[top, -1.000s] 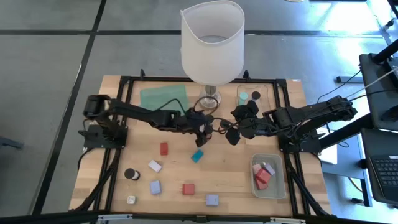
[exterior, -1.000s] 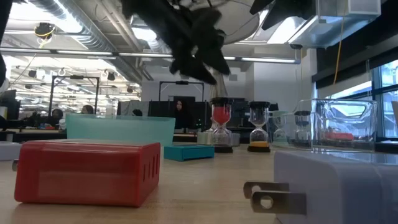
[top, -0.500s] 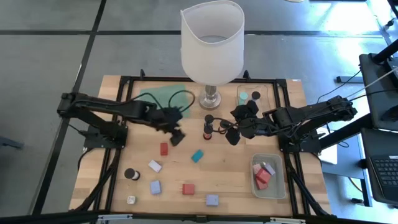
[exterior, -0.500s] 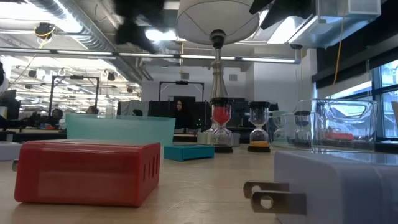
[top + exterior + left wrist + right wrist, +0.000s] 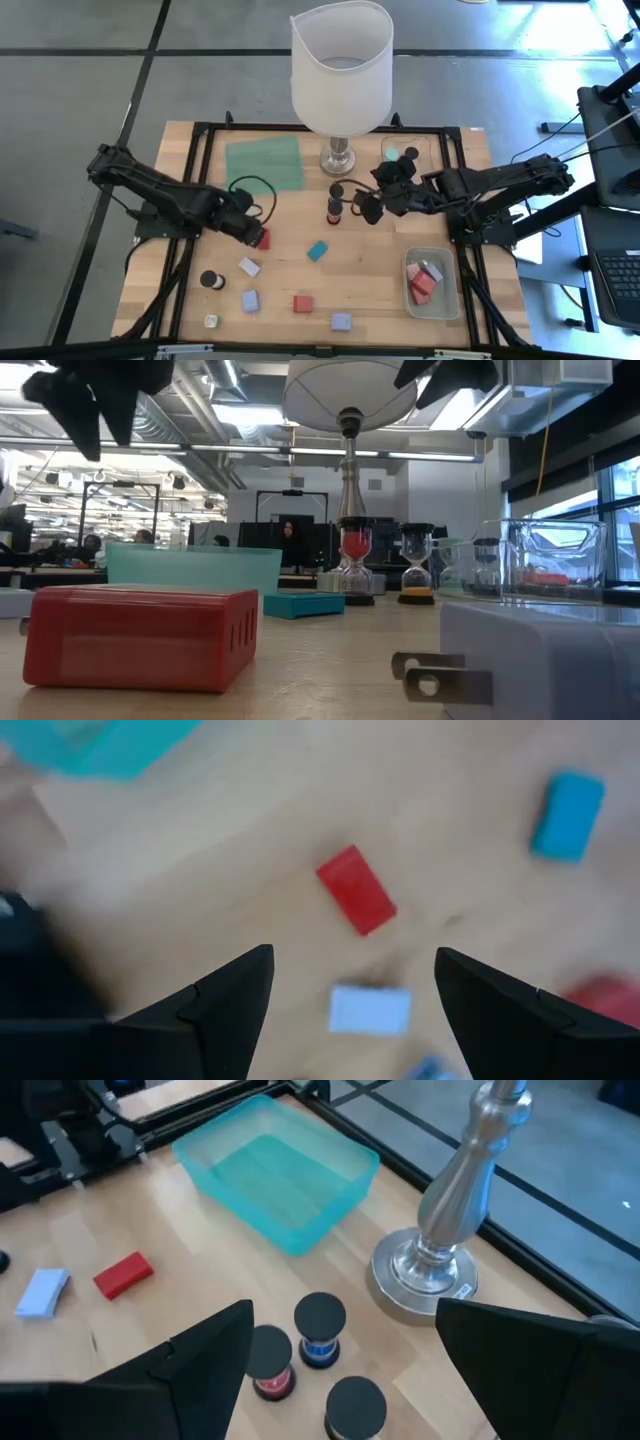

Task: Pick & Place Office items
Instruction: Put the red digital timer into the blue bin

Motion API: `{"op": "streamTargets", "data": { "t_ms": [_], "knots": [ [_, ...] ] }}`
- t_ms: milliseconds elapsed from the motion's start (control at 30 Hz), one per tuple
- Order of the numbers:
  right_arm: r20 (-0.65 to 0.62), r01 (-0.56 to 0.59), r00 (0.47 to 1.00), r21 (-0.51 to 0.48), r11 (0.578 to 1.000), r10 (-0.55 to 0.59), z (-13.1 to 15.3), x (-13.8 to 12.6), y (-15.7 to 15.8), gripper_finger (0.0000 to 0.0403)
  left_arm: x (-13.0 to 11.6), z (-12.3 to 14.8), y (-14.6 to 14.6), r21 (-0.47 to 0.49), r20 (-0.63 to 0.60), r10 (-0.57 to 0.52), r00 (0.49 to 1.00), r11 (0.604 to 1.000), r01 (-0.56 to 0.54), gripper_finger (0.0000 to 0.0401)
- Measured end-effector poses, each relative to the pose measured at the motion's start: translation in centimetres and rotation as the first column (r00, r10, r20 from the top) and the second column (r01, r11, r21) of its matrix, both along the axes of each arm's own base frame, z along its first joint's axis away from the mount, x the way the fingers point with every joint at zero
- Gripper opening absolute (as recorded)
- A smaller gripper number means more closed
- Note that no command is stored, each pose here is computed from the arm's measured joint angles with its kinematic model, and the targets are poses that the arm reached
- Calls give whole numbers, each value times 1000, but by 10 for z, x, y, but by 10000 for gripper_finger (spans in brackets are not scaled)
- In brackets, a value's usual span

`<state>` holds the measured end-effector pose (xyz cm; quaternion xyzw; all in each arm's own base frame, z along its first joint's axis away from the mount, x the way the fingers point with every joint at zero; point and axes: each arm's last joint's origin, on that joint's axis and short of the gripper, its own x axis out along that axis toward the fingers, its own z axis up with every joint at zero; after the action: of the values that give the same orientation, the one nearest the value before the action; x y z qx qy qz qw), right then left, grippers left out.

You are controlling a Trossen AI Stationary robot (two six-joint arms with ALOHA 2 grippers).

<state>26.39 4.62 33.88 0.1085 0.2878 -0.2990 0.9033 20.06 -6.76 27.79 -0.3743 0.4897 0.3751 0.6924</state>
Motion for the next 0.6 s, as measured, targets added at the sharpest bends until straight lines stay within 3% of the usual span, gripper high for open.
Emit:
{"op": "streamTargets", "data": {
  "t_ms": [100, 267, 467, 600],
  "knots": [
    [10, 11, 1000, 3, 1000, -12, 1, 1, -3, 318, 2, -14, -4, -28, 9, 163, 987, 986, -162, 274],
    [20, 21, 1000, 7, 1000, -21, 1, 2, -6, 318, 8, -38, -11, -39, -14, 274, 962, 961, -275, 274],
    [13, 17, 1000, -2, 1000, -17, 1, 3, -7, 318, 28, -67, -19, -57, -16, 271, 962, 961, -272, 274],
    [13, 16, 1000, -3, 1000, -16, 1, 3, -7, 318, 37, -85, -22, -19, -64, 275, 959, 961, -277, 274]
  ]
}}
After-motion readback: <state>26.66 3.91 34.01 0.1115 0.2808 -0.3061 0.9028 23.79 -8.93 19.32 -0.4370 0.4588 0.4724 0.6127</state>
